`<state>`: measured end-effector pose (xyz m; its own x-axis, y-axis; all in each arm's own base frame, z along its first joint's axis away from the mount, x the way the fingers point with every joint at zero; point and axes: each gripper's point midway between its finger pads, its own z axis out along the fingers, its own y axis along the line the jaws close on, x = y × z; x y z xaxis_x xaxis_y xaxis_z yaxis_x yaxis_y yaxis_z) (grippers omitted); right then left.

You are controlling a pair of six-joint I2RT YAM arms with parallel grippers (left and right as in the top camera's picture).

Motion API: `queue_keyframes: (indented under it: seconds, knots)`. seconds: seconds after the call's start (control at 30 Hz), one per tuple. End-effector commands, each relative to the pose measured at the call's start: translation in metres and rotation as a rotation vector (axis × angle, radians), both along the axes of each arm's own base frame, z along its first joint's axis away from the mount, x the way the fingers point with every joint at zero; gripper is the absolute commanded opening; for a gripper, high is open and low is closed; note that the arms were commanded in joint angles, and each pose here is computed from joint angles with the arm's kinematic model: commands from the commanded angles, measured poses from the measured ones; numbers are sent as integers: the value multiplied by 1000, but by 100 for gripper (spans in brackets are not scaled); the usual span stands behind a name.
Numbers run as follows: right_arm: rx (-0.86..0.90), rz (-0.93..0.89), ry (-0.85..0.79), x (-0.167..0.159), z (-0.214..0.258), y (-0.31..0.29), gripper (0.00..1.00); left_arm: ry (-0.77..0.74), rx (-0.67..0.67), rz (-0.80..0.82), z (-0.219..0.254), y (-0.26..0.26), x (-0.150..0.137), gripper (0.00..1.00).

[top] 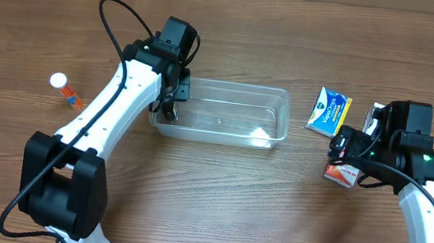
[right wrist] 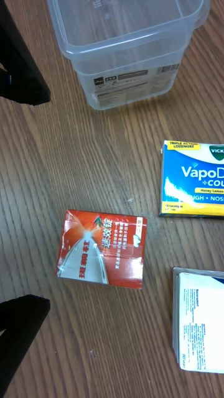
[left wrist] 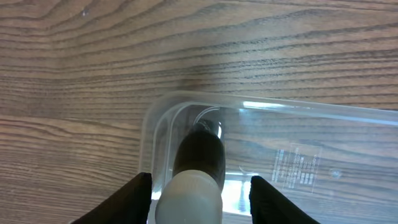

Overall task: Pack container
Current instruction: 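Lower the dark bottle into the container's left end and release, then grasp the orange-labelled tube with the left gripper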

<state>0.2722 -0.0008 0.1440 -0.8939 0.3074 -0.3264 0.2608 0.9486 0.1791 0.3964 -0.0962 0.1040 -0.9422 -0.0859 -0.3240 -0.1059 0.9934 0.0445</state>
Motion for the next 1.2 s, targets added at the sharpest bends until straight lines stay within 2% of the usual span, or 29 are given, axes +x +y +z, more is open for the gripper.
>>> queue_keyframes:
  seconds: [0.0, 0.1, 0.13, 0.17, 0.2, 0.33, 0.5, 0.9, 0.93, 1.0, 1.07, 1.17]
  knots:
    - [3, -3, -42, 6, 12, 0, 100, -51, 6, 14, 20, 6, 5, 55]
    - [3, -2, -42, 6, 12, 0, 100, -177, -14, 1, 79, 8, 8, 62]
    - [3, -3, -42, 6, 12, 0, 100, -218, -23, 13, 102, 14, 4, 87]
    - [3, -2, -42, 6, 12, 0, 100, -242, -30, 27, 115, 21, -1, 98]
    - [3, -2, -42, 6, 12, 0, 100, -267, -37, 64, 131, 35, -8, 100]
    - [3, -3, -43, 6, 12, 0, 100, -256, -55, 284, 151, 116, -39, 100]
    - [4, -2, -42, 6, 12, 0, 100, -166, -34, 508, 123, 199, -49, 100]
    - [3, -2, -42, 6, 12, 0, 100, 144, -32, 582, -5, 233, -26, 100]
    - [3, -2, -42, 6, 12, 0, 100, 152, -32, 582, -10, 233, -24, 100]
    - [3, -2, -43, 6, 12, 0, 100, 162, -28, 583, -16, 234, -24, 91]
    - [3, -2, -43, 6, 12, 0, 100, 154, -24, 564, -16, 235, -21, 66]
    - [3, -3, -43, 6, 12, 0, 100, 139, -18, 551, -15, 237, -17, 50]
